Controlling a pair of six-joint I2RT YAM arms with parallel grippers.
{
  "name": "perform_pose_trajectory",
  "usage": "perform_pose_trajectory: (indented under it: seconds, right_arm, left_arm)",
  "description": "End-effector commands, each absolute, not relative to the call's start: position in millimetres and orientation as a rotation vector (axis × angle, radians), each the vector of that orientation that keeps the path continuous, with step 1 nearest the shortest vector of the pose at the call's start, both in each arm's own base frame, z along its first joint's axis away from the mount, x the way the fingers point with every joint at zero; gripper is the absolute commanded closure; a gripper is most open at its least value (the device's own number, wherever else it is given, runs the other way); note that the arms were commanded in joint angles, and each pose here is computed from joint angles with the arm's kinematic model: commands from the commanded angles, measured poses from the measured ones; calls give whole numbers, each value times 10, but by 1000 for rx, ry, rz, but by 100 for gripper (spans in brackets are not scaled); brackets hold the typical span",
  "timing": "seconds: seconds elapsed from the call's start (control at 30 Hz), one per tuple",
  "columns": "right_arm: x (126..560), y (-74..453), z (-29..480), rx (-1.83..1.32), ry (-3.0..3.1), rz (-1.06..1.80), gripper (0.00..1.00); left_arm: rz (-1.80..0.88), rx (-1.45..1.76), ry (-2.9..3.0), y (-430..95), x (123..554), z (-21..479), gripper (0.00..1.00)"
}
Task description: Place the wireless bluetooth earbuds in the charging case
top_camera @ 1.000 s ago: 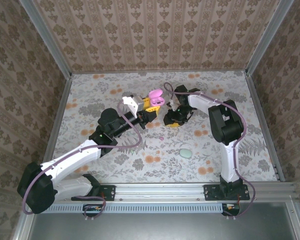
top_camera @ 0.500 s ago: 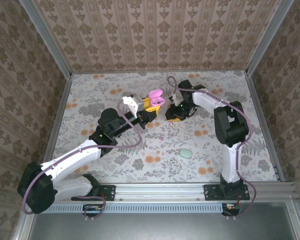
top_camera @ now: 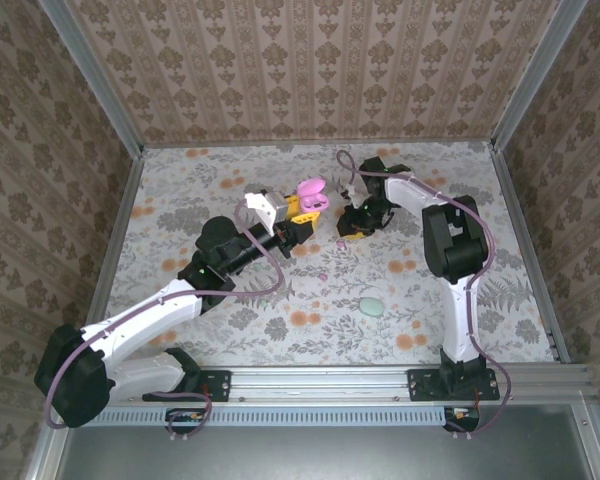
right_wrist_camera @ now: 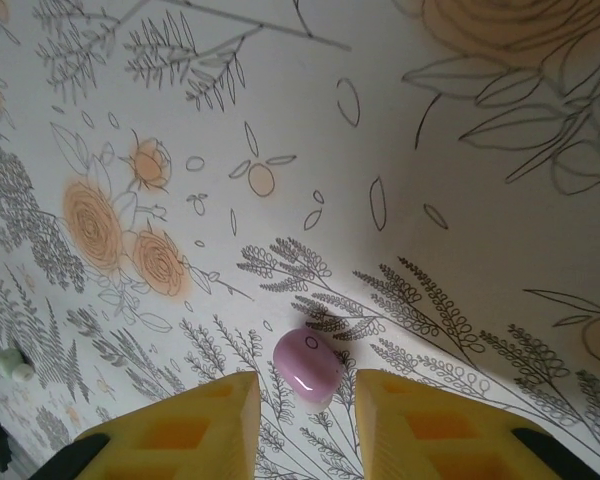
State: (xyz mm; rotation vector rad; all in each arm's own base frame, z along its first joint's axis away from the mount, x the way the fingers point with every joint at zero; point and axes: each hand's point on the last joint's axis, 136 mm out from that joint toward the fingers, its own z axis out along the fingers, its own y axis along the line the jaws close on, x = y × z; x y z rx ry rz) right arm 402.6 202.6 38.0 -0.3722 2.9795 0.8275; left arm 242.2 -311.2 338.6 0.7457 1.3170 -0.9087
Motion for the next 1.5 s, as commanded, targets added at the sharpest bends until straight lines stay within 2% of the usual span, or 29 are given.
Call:
perform_pose_trajectory:
  seconds: [0.0,0.37,1.47]
  right_arm:
    - [3957,2085,368,-419,3007,867,66]
    - [3884,2105,222,-430,3060,878,68]
    - [3676,2214,293,-408,3081,919,65]
  left_arm:
    - [-909,727,1270,-3096,2392,3582,66]
    - [-914,728,1269,-3097,2390,3593,66]
    - [-929,725,1274,-3126,2399,3595,66]
